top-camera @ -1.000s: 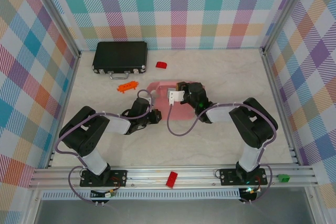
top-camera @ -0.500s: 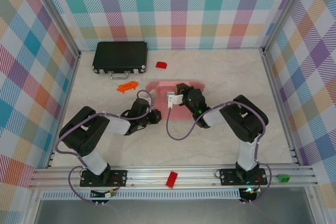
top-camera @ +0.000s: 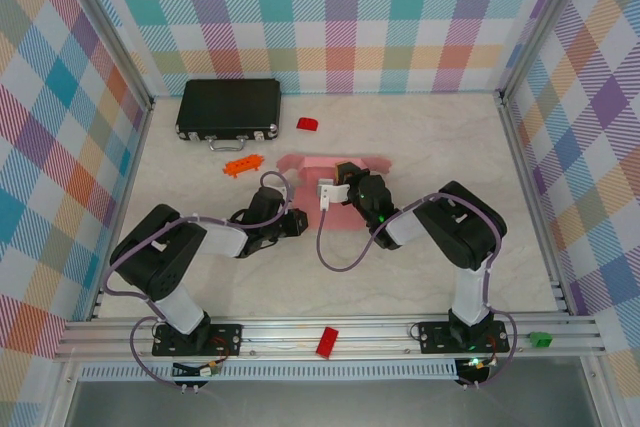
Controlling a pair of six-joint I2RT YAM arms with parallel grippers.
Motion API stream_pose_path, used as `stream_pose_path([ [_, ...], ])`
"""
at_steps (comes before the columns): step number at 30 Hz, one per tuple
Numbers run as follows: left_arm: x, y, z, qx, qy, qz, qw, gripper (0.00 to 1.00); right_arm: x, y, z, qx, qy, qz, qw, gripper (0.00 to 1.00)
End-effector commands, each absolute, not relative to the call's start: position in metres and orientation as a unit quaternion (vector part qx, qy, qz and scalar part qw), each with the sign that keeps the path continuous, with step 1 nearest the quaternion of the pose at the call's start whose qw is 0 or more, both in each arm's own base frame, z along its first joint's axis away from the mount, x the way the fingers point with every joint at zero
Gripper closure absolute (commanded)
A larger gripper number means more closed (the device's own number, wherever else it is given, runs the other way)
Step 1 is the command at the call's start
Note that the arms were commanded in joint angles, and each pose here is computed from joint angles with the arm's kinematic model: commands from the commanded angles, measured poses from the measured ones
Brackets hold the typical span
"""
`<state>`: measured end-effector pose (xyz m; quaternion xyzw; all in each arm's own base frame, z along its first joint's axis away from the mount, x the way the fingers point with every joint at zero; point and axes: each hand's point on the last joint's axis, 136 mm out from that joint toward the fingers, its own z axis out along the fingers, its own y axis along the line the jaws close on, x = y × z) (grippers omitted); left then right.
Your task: Fold the paper box
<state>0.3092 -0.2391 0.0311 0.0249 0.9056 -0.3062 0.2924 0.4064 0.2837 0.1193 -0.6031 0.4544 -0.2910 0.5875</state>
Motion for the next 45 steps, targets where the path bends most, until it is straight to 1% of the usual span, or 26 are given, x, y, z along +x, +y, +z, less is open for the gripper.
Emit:
stream_pose_path([
  [1, 0.300, -0.241, 0.046, 0.049, 0.903, -0.311, 0.294, 0.77, 0.404, 0.283, 0.106, -0.610, 0.459, -0.292, 0.576, 0.94],
  [4, 0.299, -0.242, 0.065, 0.062, 0.895, -0.316, 0.309, 0.67, 0.404, 0.284, 0.105, -0.611, 0.459, -0.291, 0.575, 0.94],
  [7, 0.297, -0.240, 0.083, 0.072, 0.887, -0.319, 0.326, 0.60, 0.406, 0.284, 0.107, -0.607, 0.456, -0.295, 0.580, 0.94],
  [10, 0.294, -0.237, 0.101, 0.081, 0.879, -0.321, 0.342, 0.55, 0.406, 0.285, 0.106, -0.609, 0.454, -0.298, 0.578, 0.94],
  [13, 0.292, -0.230, 0.121, 0.084, 0.871, -0.318, 0.365, 0.52, 0.407, 0.285, 0.107, -0.607, 0.453, -0.298, 0.580, 0.94],
  [16, 0.298, -0.205, 0.136, 0.043, 0.872, -0.277, 0.402, 0.44, 0.407, 0.286, 0.106, -0.608, 0.453, -0.299, 0.580, 0.94],
  [20, 0.314, -0.158, 0.154, -0.032, 0.870, -0.217, 0.441, 0.40, 0.408, 0.286, 0.106, -0.608, 0.452, -0.298, 0.580, 0.94],
  [21, 0.320, -0.143, 0.156, -0.055, 0.872, -0.192, 0.447, 0.36, 0.408, 0.286, 0.105, -0.608, 0.453, -0.298, 0.580, 0.94],
  [23, 0.332, -0.116, 0.156, -0.087, 0.875, -0.148, 0.452, 0.36, 0.408, 0.287, 0.106, -0.608, 0.452, -0.298, 0.581, 0.94],
  [26, 0.354, -0.087, 0.151, -0.121, 0.882, -0.108, 0.442, 0.37, 0.410, 0.288, 0.108, -0.606, 0.452, -0.299, 0.582, 0.94],
  [30, 0.384, -0.072, 0.141, -0.129, 0.892, -0.088, 0.425, 0.38, 0.412, 0.290, 0.112, -0.604, 0.451, -0.299, 0.585, 0.94],
  [33, 0.406, -0.072, 0.129, -0.121, 0.905, -0.086, 0.399, 0.41, 0.413, 0.291, 0.113, -0.605, 0.450, -0.299, 0.585, 0.94],
  [37, 0.427, -0.085, 0.111, -0.091, 0.923, -0.095, 0.362, 0.46, 0.415, 0.293, 0.114, -0.606, 0.450, -0.299, 0.584, 0.94],
  [42, 0.438, -0.109, 0.097, -0.044, 0.935, -0.135, 0.326, 0.50, 0.418, 0.296, 0.116, -0.605, 0.450, -0.298, 0.586, 0.94],
  [45, 0.440, -0.117, 0.090, -0.029, 0.936, -0.151, 0.315, 0.50, 0.420, 0.297, 0.116, -0.605, 0.449, -0.299, 0.585, 0.94],
])
